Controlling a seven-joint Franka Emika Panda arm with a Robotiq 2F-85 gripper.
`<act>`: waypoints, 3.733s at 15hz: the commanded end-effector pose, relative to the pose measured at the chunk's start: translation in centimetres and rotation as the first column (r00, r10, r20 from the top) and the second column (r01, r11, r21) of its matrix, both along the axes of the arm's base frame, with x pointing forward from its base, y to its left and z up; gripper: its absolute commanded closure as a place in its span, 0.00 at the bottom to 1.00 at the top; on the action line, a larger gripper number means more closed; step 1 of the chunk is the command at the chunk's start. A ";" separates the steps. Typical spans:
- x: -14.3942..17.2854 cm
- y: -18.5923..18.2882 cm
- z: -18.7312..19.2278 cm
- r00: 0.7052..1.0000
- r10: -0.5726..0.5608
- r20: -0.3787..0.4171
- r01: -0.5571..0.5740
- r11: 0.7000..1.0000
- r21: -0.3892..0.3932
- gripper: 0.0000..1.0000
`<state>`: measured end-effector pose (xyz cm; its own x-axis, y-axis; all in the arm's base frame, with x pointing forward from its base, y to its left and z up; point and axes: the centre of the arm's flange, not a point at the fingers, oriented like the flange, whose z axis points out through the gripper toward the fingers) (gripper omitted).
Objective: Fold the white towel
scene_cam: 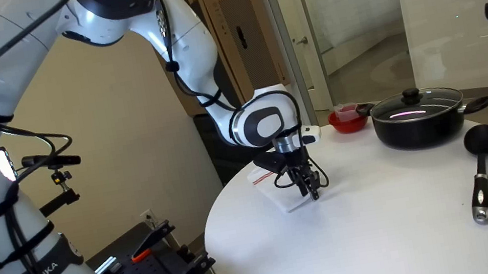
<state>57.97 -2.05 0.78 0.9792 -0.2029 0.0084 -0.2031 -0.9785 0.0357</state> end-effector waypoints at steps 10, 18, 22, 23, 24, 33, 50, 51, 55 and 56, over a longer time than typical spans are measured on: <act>0.5 -1.4 2.3 0.998 -0.029 -0.063 0.030 0.999 0.012 0.99; 0.2 -7.9 11.4 0.980 -0.183 -0.081 0.184 0.983 -0.005 0.99; -0.4 -8.4 14.6 0.975 -0.208 -0.073 0.207 0.978 -0.019 0.99; -0.5 -7.6 14.9 0.976 -0.203 -0.073 0.202 0.979 -0.029 0.99; -0.4 -6.1 14.9 0.977 -0.197 -0.075 0.194 0.980 -0.045 0.99; 0.6 15.1 11.9 0.985 -0.060 -0.159 0.040 0.991 -0.128 0.99; 8.7 0.4 11.2 0.750 -0.562 -0.349 0.600 0.800 0.003 0.99; 9.1 -0.9 11.1 0.728 -0.588 -0.352 0.631 0.776 0.010 0.99; 9.9 -1.7 10.4 0.692 -0.627 -0.359 0.675 0.738 0.012 0.99; 10.0 -0.8 10.0 0.697 -0.623 -0.355 0.667 0.745 0.001 0.99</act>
<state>66.08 -4.88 11.86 0.5706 -0.7536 -0.3263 -0.7753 -0.6254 0.0886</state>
